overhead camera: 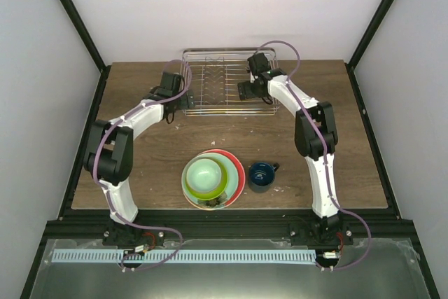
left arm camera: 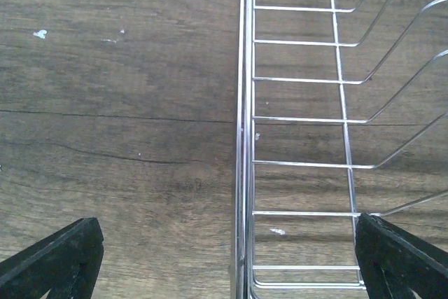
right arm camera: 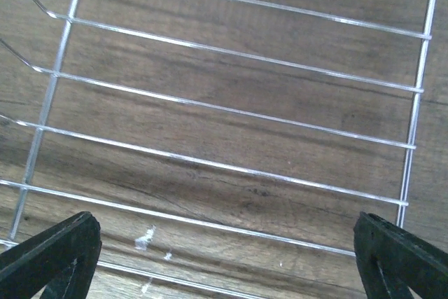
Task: Load the mixed dishes into the dish rack
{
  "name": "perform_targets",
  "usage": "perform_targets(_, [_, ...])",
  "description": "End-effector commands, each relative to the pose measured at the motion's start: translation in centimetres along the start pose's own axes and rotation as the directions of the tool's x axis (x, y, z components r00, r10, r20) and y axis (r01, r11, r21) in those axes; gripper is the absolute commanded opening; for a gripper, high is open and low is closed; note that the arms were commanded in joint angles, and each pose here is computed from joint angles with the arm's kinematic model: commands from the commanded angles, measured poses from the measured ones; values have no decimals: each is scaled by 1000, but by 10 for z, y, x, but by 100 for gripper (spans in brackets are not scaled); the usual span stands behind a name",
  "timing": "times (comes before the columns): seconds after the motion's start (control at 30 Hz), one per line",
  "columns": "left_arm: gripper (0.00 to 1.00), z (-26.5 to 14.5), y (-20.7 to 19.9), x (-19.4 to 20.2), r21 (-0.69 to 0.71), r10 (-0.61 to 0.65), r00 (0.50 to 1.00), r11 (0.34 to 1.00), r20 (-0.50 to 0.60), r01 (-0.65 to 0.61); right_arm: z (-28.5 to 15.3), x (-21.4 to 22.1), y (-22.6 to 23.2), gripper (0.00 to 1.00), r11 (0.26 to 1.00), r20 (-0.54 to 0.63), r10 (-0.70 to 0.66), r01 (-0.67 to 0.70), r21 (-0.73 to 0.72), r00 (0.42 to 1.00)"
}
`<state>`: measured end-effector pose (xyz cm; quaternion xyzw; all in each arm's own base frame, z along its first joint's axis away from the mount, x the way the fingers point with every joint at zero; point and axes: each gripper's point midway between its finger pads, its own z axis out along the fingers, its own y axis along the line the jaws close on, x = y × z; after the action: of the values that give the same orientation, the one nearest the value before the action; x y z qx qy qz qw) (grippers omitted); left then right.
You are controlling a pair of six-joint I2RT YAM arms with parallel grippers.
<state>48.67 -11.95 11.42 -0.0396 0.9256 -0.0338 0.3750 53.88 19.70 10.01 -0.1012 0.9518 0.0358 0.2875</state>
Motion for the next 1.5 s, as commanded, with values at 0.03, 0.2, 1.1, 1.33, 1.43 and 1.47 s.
perform_targets(0.03, [100,7,6,13,-23,8,999,1000,-32,-9,1,11,-9,100,1000,-22,1,-1,23,1000])
perform_targets(0.2, [100,7,10,21,-29,19,999,999,-44,-20,2,22,-13,100,999,-53,-5,7,40,999])
perform_targets(1.1, [100,-18,11,69,-12,10,997,1000,-76,-11,-15,71,-24,100,998,-94,22,-16,66,995])
perform_targets(1.33, [100,-34,12,77,-18,6,998,1000,-68,-7,-19,89,-28,100,996,-117,39,-30,80,992])
perform_targets(1.43, [100,-42,9,80,-11,7,998,1000,-56,-8,-25,100,-31,100,995,-117,48,-37,93,992])
perform_targets(1.47, [100,-45,9,82,-11,10,999,1000,-51,-10,-26,103,-32,100,995,-115,50,-39,94,992])
